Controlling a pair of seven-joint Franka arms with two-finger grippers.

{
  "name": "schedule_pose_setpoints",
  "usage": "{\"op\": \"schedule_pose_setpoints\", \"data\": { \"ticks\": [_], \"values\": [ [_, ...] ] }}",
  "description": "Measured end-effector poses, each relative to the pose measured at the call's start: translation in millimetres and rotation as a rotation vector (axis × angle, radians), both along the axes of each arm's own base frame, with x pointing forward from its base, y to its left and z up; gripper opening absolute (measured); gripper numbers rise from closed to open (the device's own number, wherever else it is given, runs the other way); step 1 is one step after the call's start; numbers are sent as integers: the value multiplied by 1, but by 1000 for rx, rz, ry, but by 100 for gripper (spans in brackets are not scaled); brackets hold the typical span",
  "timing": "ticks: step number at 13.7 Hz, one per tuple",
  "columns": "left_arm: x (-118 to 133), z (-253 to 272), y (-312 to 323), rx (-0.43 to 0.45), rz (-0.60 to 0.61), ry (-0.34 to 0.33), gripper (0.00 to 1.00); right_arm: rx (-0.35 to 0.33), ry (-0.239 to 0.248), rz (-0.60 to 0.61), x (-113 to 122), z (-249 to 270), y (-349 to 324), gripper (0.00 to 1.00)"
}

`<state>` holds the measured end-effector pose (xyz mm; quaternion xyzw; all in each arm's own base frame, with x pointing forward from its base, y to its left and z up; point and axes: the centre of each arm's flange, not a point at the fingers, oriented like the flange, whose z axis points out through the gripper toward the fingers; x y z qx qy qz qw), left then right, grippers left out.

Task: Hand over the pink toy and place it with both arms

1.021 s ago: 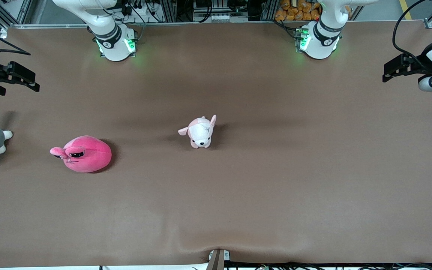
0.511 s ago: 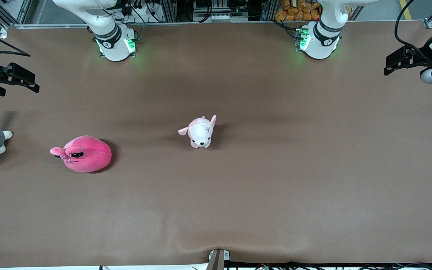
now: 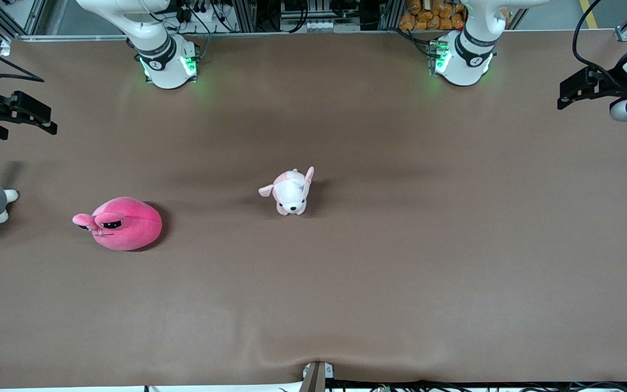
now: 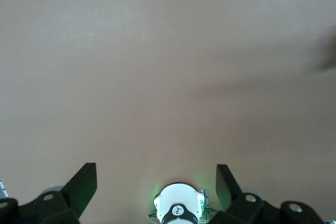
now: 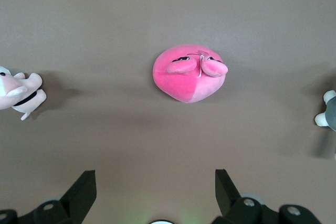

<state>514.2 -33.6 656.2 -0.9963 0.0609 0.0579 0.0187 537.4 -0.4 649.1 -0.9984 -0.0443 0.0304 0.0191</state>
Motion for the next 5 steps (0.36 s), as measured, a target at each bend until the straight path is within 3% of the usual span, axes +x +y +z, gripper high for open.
{"op": "schedule_pose_setpoints", "data": {
  "ticks": [5],
  "values": [
    [1,-3,4,0,7,7,100,0,0,0,0,0,0,100]
  ]
}}
